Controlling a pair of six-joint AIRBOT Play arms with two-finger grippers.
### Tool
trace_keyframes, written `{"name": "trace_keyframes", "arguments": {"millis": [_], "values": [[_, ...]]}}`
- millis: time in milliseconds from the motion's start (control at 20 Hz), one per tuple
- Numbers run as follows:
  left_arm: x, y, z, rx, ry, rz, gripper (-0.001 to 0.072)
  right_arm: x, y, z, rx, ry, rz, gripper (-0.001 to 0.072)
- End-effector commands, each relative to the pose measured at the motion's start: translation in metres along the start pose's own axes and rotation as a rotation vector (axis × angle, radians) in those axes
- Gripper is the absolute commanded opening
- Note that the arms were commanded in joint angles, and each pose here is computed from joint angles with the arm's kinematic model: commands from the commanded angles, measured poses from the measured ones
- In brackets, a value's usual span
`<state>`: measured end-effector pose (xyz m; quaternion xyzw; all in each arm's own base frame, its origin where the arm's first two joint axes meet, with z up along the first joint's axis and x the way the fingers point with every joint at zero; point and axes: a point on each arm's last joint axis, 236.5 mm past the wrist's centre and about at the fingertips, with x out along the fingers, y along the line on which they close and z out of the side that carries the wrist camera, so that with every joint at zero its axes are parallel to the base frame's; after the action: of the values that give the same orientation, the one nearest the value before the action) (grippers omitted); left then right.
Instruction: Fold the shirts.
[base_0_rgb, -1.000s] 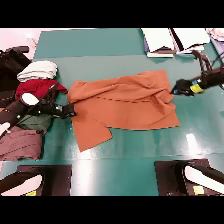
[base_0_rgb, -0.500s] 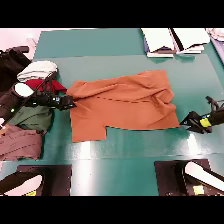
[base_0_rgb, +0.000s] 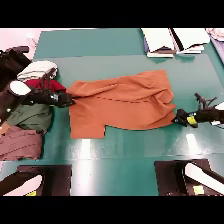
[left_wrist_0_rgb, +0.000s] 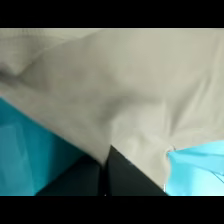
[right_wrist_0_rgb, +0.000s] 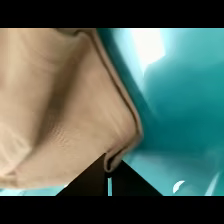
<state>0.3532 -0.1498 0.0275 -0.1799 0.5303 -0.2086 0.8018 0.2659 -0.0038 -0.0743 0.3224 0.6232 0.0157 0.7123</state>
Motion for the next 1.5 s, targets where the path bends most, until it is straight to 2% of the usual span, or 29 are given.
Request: {"name": "trace_keyframes", "arguments": {"millis": [0,200,450,600,750,900,1050,1300,1450], "values": [[-0.063,-0.033,0.04,0.104,-0.171,0.015,0.0021,-0.049,0.056,0.031,-0.177,-0.18,0.034,0.0013],[-0.253,-0.13,0.098,0.363,-0.646,0.032,0.0021,-0.222,0.161,0.074,-0.46,-0.658,0.065,0.0013],[-0.48,-0.243,0.062,0.569,-1.19,-0.045,0.0021,-0.422,0.252,0.02,-0.717,-1.154,0.034,0.0013],[-0.556,-0.275,0.025,0.636,-1.38,-0.073,0.002,-0.488,0.268,-0.018,-0.775,-1.316,-0.04,0.0012],[-0.586,-0.279,0.015,0.645,-1.474,-0.048,0.002,-0.526,0.256,-0.033,-0.71,-1.404,-0.13,0.0012],[-0.53,-0.244,0.055,0.544,-1.29,0.025,0.0021,-0.517,0.251,-0.024,-0.704,-1.307,-0.169,0.0012],[-0.41,-0.192,0.103,0.431,-0.935,0.08,0.0021,-0.475,0.237,0.024,-0.65,-1.125,-0.172,0.0011],[-0.205,-0.094,0.138,0.233,-0.454,0.116,0.0022,-0.328,0.167,0.122,-0.488,-0.689,-0.192,0.0011],[-0.095,-0.036,0.135,0.134,-0.245,0.13,0.0022,-0.224,0.114,0.153,-0.377,-0.431,-0.198,0.0011]]}}
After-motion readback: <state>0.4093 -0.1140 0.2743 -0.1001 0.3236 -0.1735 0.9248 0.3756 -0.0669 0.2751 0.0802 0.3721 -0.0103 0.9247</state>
